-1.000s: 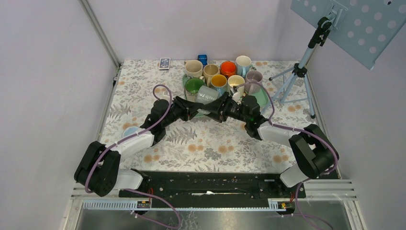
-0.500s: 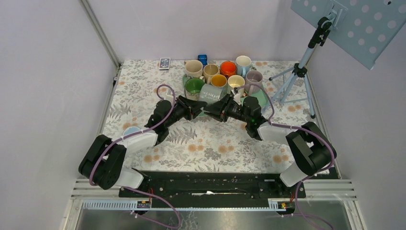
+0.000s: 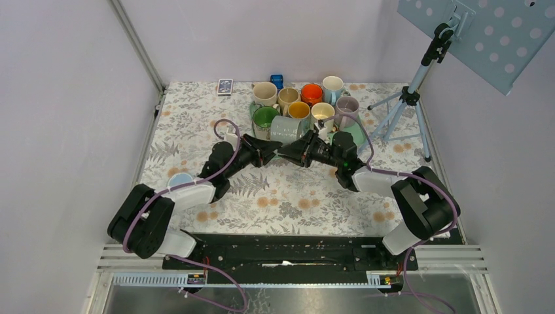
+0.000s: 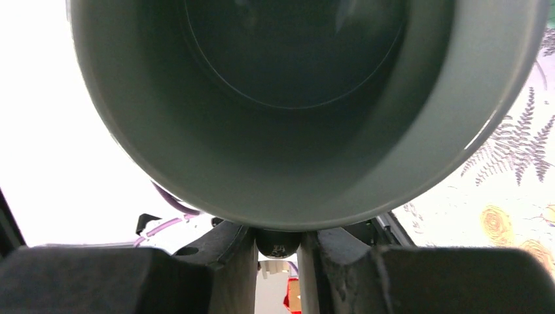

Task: Turn the mug right side up
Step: Turn over the cup at the center of the board.

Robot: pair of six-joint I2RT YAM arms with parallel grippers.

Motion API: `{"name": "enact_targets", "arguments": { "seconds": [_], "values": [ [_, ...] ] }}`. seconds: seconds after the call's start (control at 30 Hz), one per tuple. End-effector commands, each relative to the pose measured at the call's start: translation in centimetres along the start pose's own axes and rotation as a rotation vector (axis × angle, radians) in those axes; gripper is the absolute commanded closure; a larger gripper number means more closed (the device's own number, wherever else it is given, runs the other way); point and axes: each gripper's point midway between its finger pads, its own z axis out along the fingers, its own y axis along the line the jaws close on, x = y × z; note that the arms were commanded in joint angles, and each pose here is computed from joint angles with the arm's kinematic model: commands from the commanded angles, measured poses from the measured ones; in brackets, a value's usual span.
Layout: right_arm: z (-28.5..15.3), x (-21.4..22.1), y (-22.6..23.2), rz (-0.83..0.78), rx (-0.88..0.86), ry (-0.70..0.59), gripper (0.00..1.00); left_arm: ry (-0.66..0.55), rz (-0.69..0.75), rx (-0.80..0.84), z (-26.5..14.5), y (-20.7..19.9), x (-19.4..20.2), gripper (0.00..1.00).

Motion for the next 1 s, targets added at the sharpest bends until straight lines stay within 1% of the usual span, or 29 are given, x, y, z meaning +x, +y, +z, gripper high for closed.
{"name": "enact_targets", "arguments": {
  "seconds": [0.0,0.03,0.07,0.13,0.2,0.33,0.5,0.7,0.8,0.83,0.97],
  "values": [
    [0.1,-1.2,1.7,-0.177,0.0,-0.046,1.0,0.113,0.082,0.149,-0.6,-3.5,2.6,1.0],
    [0.1,-1.3,1.5,-0.203,0.029,-0.048,1.0,0.118,0.084,0.144,-0.6,-3.3,2.7,0.98],
    [0.0,-1.5,1.4,-0.235,0.056,-0.054,1.0,0.121,0.082,0.137,-0.5,-3.0,2.7,0.93],
    [-0.2,-2.0,1.2,-0.289,0.104,-0.071,1.0,0.126,0.083,0.127,-0.4,-2.6,2.7,0.83],
    [-0.4,-2.4,1.2,-0.337,0.141,-0.086,1.0,0.128,0.084,0.116,-0.2,-2.2,2.7,0.71],
    [-0.6,-2.9,1.0,-0.401,0.198,-0.098,1.0,0.134,0.089,0.088,0.1,-1.3,2.7,0.62],
    [-0.5,-2.7,0.4,-0.446,0.251,-0.09,1.0,0.15,0.075,0.059,0.6,-0.1,2.8,0.55],
    [-0.6,-3.0,-0.4,-0.505,0.325,-0.095,1.0,0.143,0.093,-0.015,0.7,1.9,2.6,0.52],
    [-0.8,-3.3,-0.9,-0.531,0.359,-0.101,1.0,0.13,0.128,-0.075,0.7,2.8,2.3,0.46],
    [-0.8,-3.4,-0.9,-0.537,0.365,-0.104,1.0,0.125,0.14,-0.087,0.6,2.9,2.2,0.42],
    [-0.8,-3.8,-1.4,-0.547,0.387,-0.108,1.0,0.102,0.188,-0.138,0.3,3.5,1.8,0.3]
  ]
}}
